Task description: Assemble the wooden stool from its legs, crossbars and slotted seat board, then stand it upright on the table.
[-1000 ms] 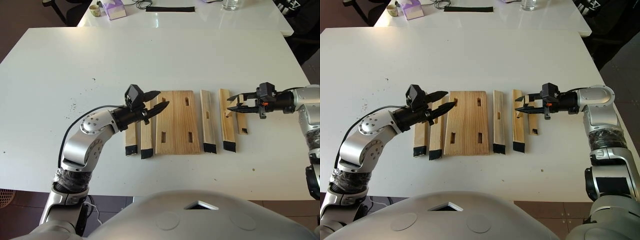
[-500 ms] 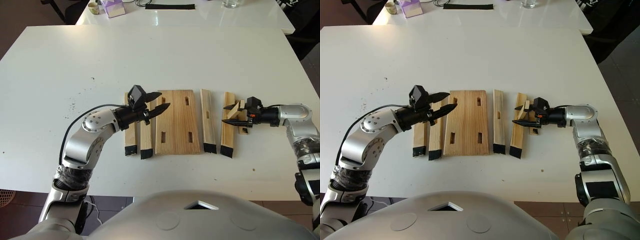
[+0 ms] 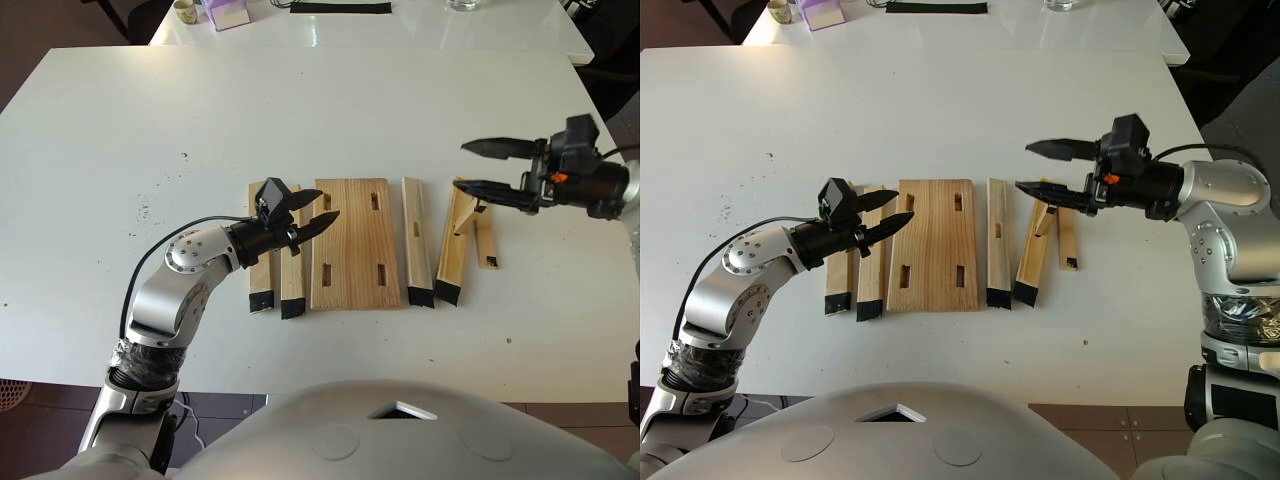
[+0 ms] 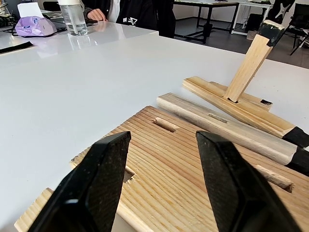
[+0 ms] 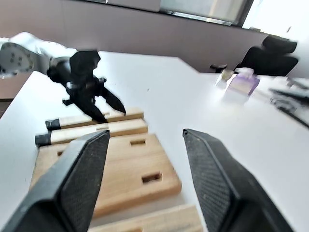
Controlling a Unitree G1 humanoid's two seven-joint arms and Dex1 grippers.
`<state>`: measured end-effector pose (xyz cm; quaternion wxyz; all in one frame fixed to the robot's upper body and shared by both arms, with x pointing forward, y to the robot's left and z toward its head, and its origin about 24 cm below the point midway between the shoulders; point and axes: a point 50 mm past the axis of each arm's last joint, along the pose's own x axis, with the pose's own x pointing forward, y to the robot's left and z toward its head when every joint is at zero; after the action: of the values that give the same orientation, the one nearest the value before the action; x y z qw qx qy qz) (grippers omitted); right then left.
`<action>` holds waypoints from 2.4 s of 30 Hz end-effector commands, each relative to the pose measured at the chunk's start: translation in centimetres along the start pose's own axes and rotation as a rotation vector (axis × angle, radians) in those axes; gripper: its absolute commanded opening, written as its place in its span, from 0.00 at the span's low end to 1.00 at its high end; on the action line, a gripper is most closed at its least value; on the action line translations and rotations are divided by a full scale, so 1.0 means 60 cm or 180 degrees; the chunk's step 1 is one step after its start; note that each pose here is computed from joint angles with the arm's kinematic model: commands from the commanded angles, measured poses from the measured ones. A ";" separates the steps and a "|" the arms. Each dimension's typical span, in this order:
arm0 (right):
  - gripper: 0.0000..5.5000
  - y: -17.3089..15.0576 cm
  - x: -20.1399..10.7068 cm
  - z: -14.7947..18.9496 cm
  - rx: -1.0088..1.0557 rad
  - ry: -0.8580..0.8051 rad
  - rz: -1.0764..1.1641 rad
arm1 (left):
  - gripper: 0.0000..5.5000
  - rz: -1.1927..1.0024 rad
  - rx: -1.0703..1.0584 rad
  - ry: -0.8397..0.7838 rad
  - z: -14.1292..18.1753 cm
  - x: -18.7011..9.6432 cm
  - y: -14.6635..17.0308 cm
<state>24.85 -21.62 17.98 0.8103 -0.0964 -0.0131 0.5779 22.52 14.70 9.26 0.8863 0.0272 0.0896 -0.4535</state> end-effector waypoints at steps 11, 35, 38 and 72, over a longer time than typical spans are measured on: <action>0.50 -0.010 0.031 -0.031 0.0570 -0.0264 -0.0179 | 0.46 -0.0077 0.0068 0.0074 -0.001 0.006 0.004; 0.50 0.141 0.013 -0.132 0.0635 0.0748 0.0671 | 0.46 0.0055 -0.0085 0.0182 -0.032 -0.002 0.000; 0.50 0.130 -0.009 -0.170 0.0364 0.1040 0.0619 | 0.46 0.0044 -0.0106 0.0189 -0.033 -0.002 0.006; 0.68 0.150 -0.041 -0.104 0.0001 0.1919 -0.0885 | 0.46 0.0327 -0.0224 0.0392 -0.078 -0.032 -0.026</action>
<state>17.47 -22.42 10.58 0.8255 -0.2528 0.1962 0.4650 19.77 15.61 4.89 0.8954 0.0218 0.1608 -0.4146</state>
